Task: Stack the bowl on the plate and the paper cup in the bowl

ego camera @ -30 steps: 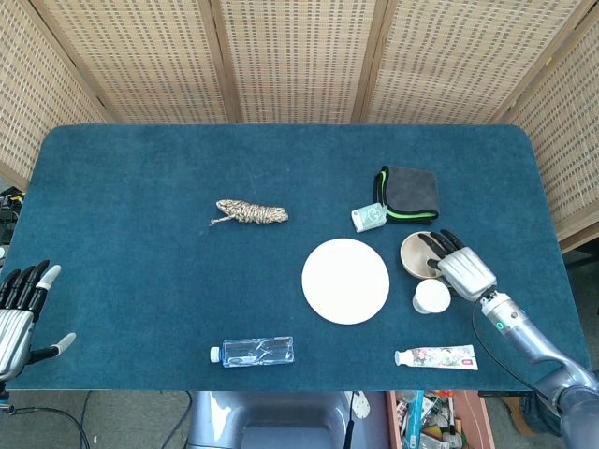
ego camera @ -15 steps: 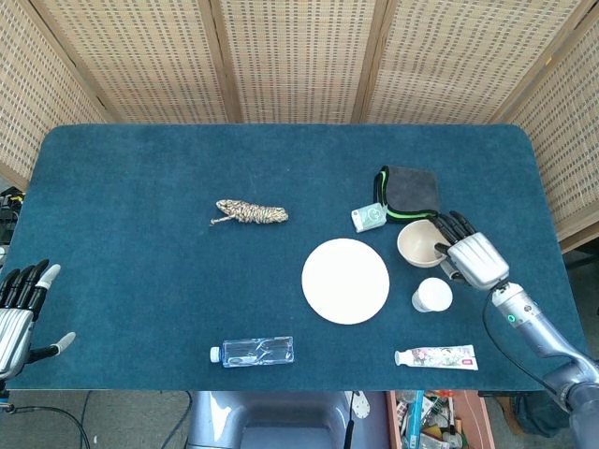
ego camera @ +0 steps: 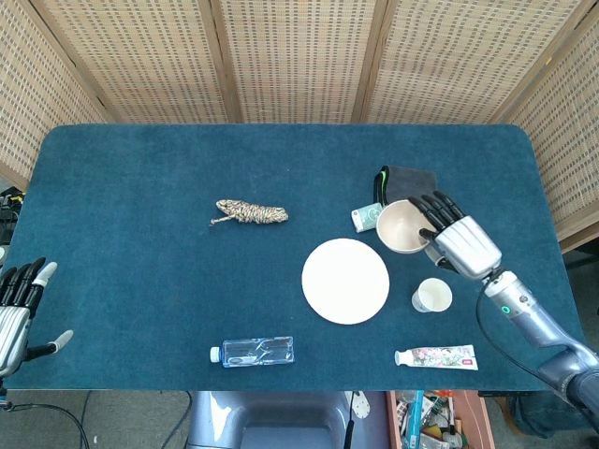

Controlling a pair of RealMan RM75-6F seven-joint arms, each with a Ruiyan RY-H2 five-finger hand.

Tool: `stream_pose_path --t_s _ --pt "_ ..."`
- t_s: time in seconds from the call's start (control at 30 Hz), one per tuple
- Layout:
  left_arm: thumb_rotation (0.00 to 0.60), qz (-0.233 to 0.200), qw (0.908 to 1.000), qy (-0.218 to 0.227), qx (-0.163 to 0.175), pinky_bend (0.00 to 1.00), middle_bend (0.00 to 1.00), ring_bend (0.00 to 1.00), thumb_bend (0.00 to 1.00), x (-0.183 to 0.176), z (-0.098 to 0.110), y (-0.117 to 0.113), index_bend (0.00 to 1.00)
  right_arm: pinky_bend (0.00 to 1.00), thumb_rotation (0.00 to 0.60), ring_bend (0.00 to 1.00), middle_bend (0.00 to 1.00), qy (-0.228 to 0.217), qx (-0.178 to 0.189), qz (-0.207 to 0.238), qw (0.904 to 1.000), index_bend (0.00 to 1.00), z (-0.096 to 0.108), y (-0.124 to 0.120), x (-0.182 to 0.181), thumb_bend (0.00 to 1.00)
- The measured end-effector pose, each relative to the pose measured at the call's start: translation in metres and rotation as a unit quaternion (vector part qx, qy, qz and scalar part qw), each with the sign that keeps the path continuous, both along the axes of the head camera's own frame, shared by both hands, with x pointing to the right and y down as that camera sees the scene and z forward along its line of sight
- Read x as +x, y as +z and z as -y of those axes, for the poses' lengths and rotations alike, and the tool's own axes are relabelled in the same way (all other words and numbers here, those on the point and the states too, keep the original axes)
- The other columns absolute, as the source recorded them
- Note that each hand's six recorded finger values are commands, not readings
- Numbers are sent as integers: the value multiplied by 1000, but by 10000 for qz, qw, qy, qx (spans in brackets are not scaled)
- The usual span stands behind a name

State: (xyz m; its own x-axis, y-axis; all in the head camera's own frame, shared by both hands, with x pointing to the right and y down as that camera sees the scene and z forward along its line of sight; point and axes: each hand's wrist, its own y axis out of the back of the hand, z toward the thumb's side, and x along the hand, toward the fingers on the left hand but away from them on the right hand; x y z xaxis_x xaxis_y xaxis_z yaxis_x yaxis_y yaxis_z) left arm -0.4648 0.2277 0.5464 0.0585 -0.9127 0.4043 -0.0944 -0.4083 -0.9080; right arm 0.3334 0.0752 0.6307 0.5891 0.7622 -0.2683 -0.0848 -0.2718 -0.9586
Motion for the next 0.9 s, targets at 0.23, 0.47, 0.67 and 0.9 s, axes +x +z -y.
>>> stream_pose_path --t_s 0.23,0.47,0.67,0.9 --pt "600 -17 10000 -26 -24 0 0 0 0 -2 0 0 0 0 600 0 0 -217 -270 -39 9994 628 -18 4 -60 500" --pt "600 -50 10000 -66 -31 0 0 0 0 -5 1 -1 0 0 600 0 0 -456 -584 -628 9953 628 -39 30 -96 500" --pt "600 -95 9999 -76 -31 0 0 0 0 -7 1 -3 0 0 600 0 0 -558 -624 -783 9934 628 -53 44 -120 499" --pt "600 -99 9999 -83 -62 0 0 0 0 -7 1 -3 0 0 600 0 1 -529 -707 -782 9930 628 -60 52 -124 498"
